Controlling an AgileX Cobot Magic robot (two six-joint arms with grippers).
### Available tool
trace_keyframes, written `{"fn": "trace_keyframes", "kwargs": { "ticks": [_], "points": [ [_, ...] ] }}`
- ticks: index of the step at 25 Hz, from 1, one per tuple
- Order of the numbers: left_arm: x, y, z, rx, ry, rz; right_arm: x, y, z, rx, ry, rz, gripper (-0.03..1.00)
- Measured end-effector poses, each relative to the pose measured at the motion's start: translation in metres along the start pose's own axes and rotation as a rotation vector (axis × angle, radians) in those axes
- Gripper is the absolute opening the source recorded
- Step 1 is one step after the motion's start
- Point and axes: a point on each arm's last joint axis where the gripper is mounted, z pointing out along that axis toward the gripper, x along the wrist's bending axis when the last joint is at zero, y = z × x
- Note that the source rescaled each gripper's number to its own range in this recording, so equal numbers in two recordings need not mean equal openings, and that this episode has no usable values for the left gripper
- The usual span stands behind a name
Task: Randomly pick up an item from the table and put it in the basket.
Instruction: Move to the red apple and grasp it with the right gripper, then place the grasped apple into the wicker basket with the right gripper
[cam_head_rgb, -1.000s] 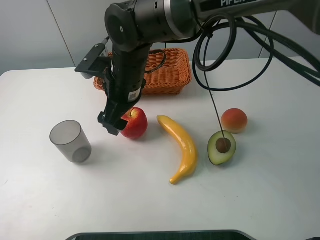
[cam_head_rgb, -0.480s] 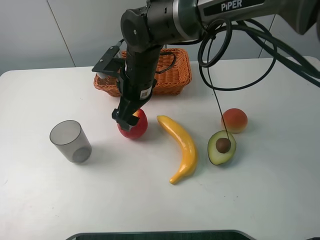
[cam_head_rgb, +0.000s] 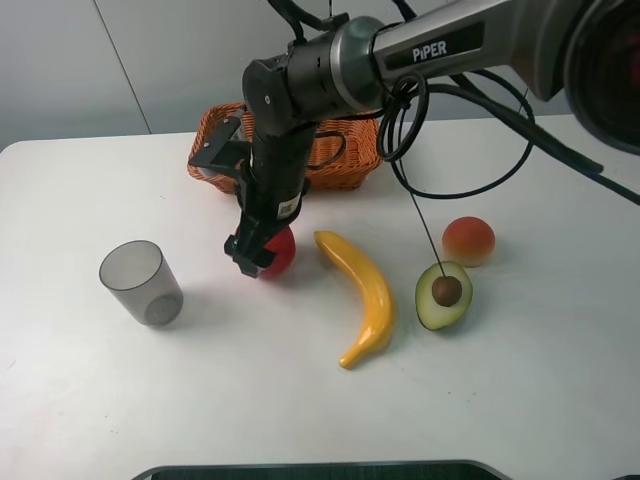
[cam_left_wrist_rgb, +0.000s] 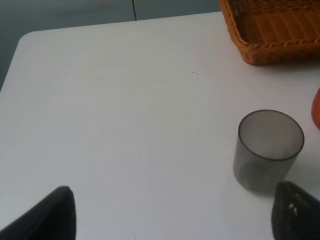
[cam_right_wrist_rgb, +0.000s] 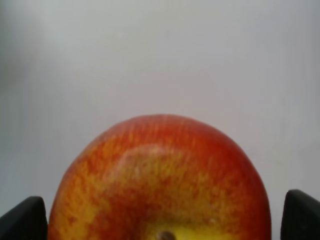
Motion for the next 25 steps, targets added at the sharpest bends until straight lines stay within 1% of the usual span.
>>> {"fn": "trace_keyframes", "kwargs": {
  "ticks": [7,8,9,10,11,25],
  "points": [
    [0.0000,0.0000,0.0000,0.000,0.000,0.000,-0.0013,0.0001,0.0036,-0.007,-0.005,0.000,0.99],
    [0.0000,0.0001,0.0002,0.001,0.000,0.000,-0.0013,0.0001,0.0036,-0.007,-0.005,0.000,0.81],
    [0.0000,0.0001,0.0002,0.001,0.000,0.000,-0.0012,0.0001,0.0036,-0.008,-0.004,0.001,0.45],
    [0.0000,0.0000,0.0000,0.000,0.000,0.000,-0.0012,0.0002,0.0036,-0.008,-0.003,-0.001,0.00],
    [0.0000,0.0001,0.0002,0.001,0.000,0.000,-0.0012,0.0002,0.0036,-0.008,-0.003,-0.003,0.04],
    [0.0000,0.0000,0.0000,0.000,0.000,0.000,-0.0011,0.0000,0.0036,-0.006,-0.002,-0.003,0.04]
  ]
}}
